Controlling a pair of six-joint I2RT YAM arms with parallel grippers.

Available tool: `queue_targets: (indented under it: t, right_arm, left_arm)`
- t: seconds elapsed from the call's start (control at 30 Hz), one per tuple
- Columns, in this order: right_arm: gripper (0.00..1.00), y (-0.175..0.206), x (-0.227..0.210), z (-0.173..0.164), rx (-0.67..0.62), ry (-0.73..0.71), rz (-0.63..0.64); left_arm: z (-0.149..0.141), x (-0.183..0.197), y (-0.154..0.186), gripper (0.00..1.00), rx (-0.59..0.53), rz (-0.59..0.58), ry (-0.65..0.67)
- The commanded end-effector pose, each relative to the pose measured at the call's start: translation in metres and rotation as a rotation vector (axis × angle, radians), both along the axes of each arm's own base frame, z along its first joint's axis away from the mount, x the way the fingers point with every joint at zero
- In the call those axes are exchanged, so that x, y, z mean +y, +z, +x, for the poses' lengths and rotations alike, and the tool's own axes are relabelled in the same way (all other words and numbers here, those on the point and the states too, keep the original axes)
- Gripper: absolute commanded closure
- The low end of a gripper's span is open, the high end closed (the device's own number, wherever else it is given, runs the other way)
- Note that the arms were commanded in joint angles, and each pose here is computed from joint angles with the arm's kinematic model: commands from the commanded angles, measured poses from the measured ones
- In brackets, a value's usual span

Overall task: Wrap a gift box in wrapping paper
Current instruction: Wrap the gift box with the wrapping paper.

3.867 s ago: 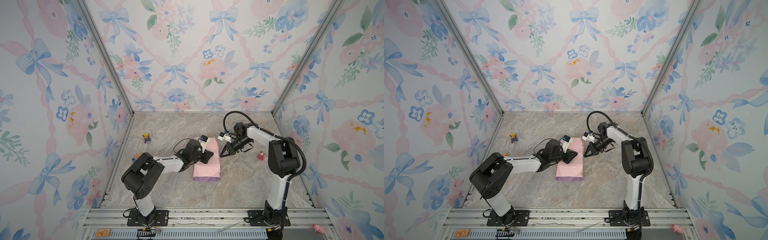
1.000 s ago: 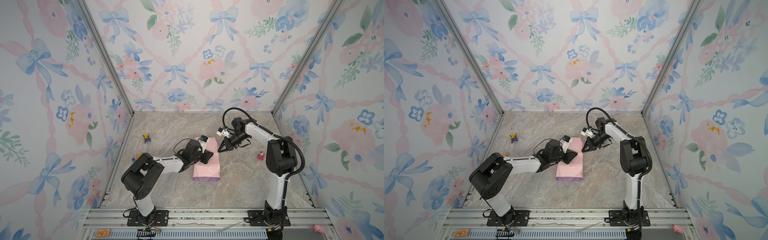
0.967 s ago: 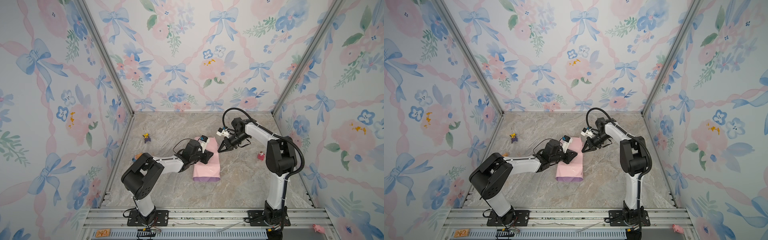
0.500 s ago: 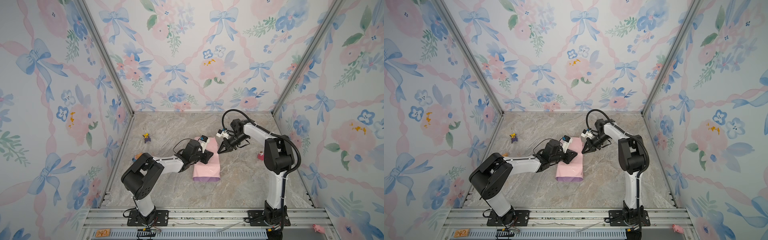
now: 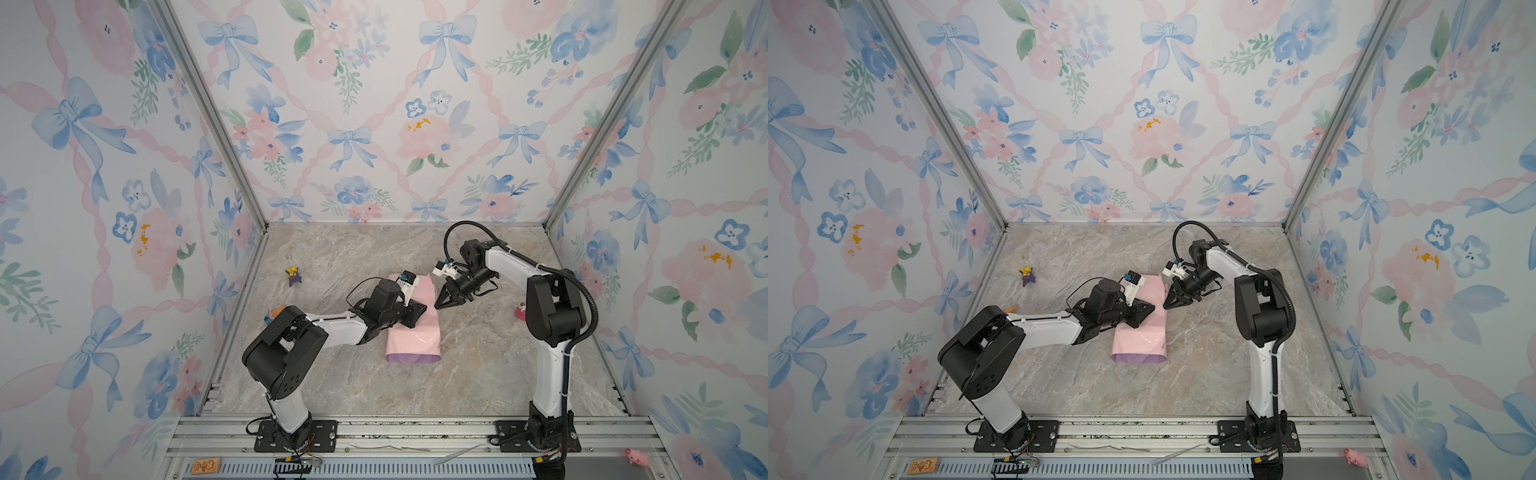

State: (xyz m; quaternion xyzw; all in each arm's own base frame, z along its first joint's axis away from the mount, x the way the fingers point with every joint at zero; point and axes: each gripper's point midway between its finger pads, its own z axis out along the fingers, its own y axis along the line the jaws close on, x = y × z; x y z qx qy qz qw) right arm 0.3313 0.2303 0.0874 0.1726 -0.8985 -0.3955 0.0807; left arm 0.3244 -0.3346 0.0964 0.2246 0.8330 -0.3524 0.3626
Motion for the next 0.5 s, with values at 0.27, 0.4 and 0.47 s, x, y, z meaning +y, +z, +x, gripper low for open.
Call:
queue_targets:
  t: [0.27, 0.4, 0.47]
  right_arm:
    - [0.81, -0.0064, -0.0050, 0.0123, 0.020, -0.054, -0.028]
    - [0.80, -0.0078, -0.0054, 0.0158, 0.022, -0.070, -0.034]
    - [0.78, -0.0073, -0.0052, 0.0165, 0.021, -0.075, -0.036]
  left_arm:
    - [-0.0226, 0.0205, -0.0473, 0.80, 0.123, 0.138, -0.002]
    - [-0.0224, 0.0206, -0.0474, 0.80, 0.123, 0.139, -0.001]
    - [-0.0224, 0.0205, -0.0473, 0.80, 0.124, 0.138, -0.001]
